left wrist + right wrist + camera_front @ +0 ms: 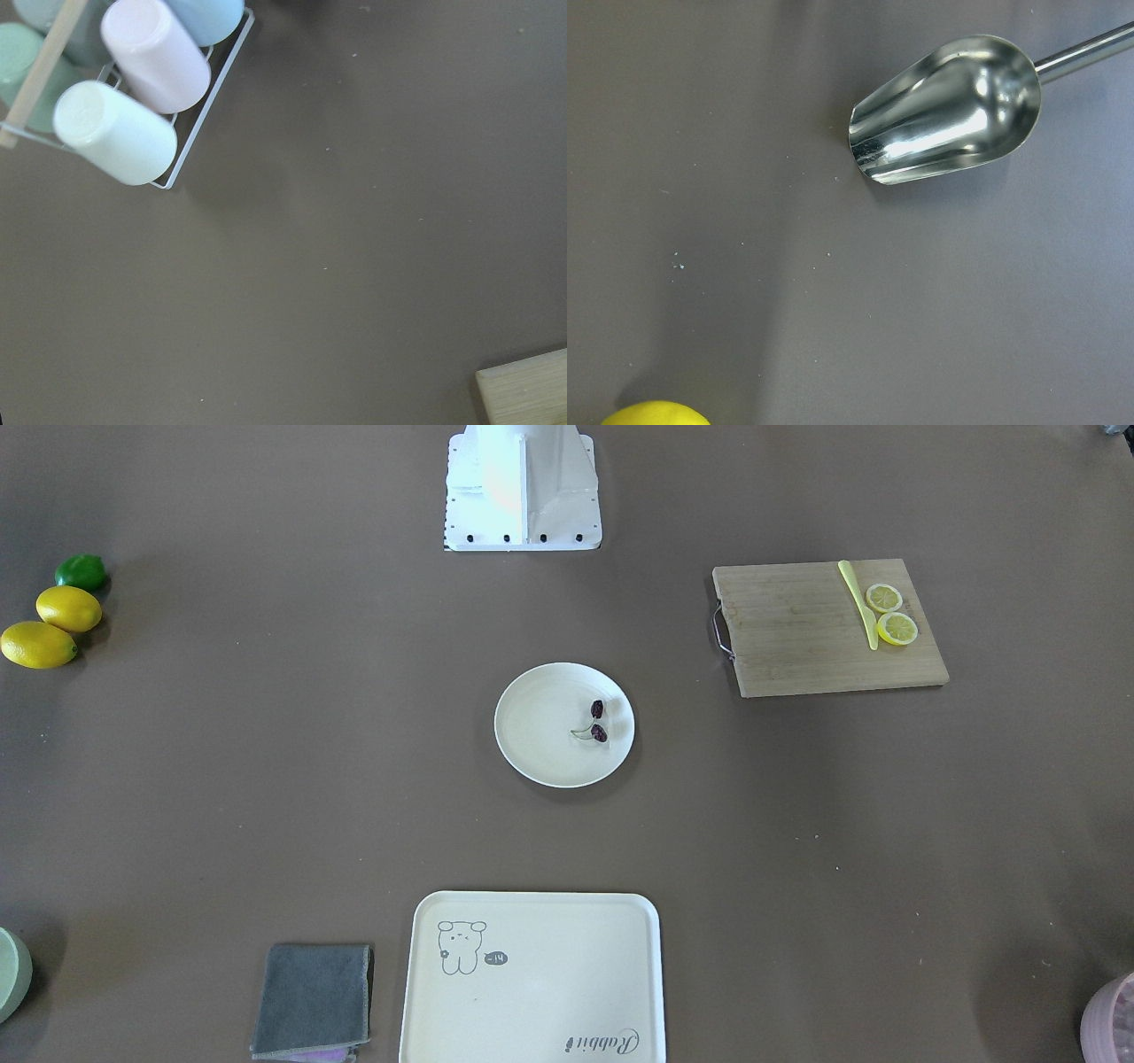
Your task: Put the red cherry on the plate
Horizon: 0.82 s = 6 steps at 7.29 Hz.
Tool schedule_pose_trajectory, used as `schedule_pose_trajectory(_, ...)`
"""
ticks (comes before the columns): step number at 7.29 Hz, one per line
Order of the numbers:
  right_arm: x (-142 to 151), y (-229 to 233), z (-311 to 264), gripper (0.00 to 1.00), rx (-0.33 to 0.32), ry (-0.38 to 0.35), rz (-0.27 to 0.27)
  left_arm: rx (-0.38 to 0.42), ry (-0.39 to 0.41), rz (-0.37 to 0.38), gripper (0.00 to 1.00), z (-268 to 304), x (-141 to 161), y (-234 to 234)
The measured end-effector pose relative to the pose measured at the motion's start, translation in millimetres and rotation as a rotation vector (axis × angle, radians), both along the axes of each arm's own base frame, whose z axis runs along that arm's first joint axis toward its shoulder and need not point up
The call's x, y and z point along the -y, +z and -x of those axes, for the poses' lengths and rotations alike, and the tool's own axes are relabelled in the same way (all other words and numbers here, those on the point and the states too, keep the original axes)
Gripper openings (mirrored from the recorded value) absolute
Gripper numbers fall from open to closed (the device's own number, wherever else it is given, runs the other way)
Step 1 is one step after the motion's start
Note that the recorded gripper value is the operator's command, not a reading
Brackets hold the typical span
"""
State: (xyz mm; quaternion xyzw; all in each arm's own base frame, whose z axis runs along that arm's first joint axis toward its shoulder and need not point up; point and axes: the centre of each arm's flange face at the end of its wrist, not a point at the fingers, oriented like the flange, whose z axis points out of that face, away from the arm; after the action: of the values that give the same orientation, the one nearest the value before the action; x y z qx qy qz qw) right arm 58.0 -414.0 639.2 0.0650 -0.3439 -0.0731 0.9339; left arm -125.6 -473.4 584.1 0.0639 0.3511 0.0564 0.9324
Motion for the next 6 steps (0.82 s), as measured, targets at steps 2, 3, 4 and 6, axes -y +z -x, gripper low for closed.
schedule_pose_trajectory(2,0.9,-0.4,0.4,1.00,0.001,0.000,-0.001,0.000,-0.016,0.021,0.98,5.7,-16.8,14.3)
schedule_pose_trajectory(3,1.6,-0.9,0.6,1.00,0.001,0.000,-0.002,0.000,-0.016,0.021,0.98,5.5,-19.9,14.5)
schedule_pose_trajectory(4,2.1,-1.3,0.7,1.00,0.002,0.000,-0.003,0.001,-0.016,0.030,0.98,4.2,-20.8,17.8)
schedule_pose_trajectory(6,2.3,-0.8,0.7,1.00,0.002,0.000,-0.001,-0.014,-0.096,0.120,0.98,-1.5,-20.6,24.5)
